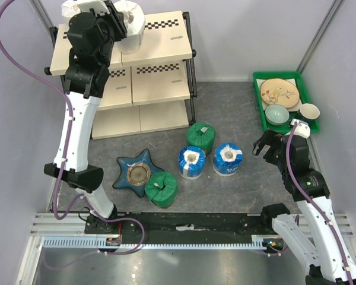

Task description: Place and organize the paper towels onto the shelf

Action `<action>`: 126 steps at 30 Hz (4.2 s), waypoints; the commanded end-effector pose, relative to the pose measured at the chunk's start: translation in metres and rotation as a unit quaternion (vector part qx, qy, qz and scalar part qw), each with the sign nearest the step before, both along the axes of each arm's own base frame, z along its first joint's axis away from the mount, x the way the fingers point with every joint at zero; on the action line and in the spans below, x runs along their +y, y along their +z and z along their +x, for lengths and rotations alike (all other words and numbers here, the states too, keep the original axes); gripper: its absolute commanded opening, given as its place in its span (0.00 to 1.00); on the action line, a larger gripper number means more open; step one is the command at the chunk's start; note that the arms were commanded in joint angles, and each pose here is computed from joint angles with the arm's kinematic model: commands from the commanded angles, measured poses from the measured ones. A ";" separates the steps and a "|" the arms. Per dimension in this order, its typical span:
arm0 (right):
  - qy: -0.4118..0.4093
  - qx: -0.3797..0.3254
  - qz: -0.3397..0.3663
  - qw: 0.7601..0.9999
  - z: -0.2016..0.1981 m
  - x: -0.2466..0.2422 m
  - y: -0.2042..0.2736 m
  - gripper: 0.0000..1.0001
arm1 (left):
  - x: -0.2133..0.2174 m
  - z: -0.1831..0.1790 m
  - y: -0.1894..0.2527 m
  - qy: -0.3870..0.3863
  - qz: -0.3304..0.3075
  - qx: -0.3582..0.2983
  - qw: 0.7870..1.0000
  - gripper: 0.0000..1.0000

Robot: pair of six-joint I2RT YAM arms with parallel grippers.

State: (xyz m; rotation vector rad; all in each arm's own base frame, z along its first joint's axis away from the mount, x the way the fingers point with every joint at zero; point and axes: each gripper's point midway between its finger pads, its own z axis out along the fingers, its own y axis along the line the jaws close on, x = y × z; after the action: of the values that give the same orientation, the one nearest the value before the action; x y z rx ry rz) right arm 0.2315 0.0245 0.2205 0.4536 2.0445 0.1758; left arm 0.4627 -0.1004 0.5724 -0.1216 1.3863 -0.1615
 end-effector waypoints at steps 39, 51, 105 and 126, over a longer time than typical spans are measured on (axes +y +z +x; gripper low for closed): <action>0.015 0.004 0.000 1.000 0.002 0.005 -0.006 0.98 | 0.011 -0.013 0.044 -0.100 -0.107 -0.071 0.987 0.79; 0.019 0.006 -0.001 1.000 0.004 0.006 -0.007 0.98 | 0.052 -0.062 0.075 -0.044 -0.099 -0.123 0.986 0.82; 0.027 0.012 0.002 1.000 0.004 0.009 -0.012 0.98 | 0.156 0.056 -0.006 -0.100 -0.216 -0.028 0.971 0.74; 0.031 0.012 0.002 0.999 0.004 0.010 -0.011 0.98 | 0.144 0.047 -0.003 -0.129 -0.212 -0.022 0.969 0.33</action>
State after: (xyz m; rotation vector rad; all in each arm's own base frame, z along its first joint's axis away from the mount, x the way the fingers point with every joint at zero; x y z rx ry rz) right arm 0.2318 0.0334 0.2015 0.4097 2.1184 0.1985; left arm 0.5259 0.0572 0.5499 -0.3543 1.3227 -0.6242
